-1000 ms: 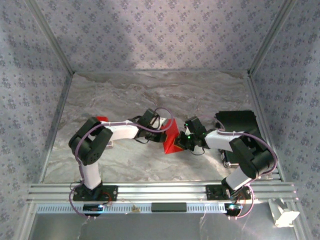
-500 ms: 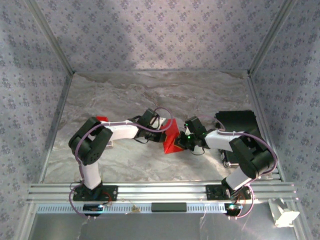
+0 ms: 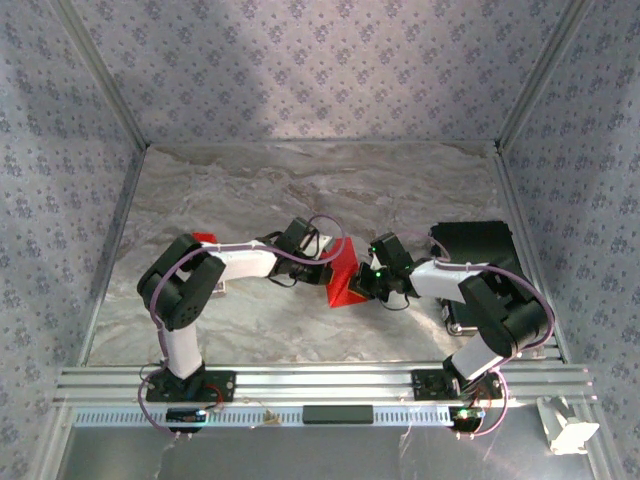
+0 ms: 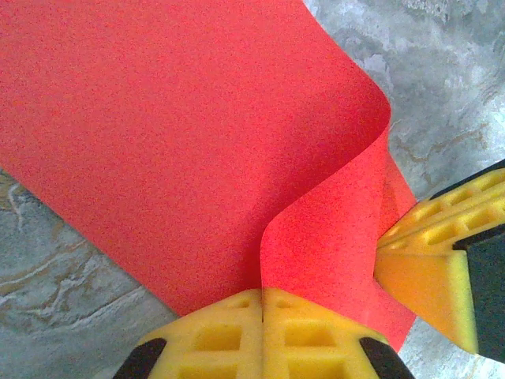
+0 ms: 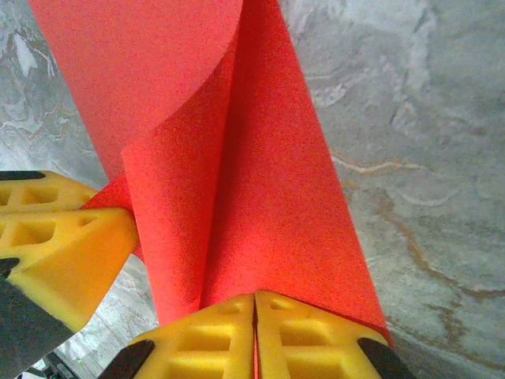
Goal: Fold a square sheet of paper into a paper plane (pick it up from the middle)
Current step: Fold the triangle a second time at the center of the table.
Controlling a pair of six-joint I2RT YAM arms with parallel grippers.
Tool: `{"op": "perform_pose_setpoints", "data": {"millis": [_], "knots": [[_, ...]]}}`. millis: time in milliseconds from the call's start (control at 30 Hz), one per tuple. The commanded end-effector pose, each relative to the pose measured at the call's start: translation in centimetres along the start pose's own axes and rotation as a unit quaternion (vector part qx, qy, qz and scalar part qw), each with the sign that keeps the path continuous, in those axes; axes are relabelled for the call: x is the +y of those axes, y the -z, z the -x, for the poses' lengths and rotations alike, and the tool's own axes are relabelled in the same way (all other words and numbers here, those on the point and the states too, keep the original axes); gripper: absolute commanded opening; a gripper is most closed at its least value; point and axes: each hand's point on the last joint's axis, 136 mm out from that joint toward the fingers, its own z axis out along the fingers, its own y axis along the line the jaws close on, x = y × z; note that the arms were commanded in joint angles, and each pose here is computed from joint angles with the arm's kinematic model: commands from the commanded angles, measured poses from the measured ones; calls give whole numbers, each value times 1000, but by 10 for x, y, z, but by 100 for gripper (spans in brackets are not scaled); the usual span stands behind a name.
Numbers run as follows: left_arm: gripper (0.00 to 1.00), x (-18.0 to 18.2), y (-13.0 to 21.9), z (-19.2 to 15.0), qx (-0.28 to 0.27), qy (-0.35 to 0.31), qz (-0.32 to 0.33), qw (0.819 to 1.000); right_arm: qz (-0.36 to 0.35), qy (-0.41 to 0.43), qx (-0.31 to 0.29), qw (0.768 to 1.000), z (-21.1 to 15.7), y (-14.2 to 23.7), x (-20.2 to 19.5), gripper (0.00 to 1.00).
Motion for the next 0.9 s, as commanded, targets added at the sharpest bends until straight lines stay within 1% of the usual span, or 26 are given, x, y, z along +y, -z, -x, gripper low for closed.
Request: {"op": "perform_pose_setpoints", "data": {"millis": [0, 233, 867], "knots": [[0, 1, 5, 5, -5, -5, 6, 1000, -39, -16, 11, 999, -6, -2, -22, 9], [0, -1, 6, 5, -2, -7, 6, 1000, -38, -16, 10, 999, -6, -2, -21, 10], [0, -3, 7, 12, -16, -13, 1, 1000, -37, -18, 11, 999, -6, -3, -22, 10]]}}
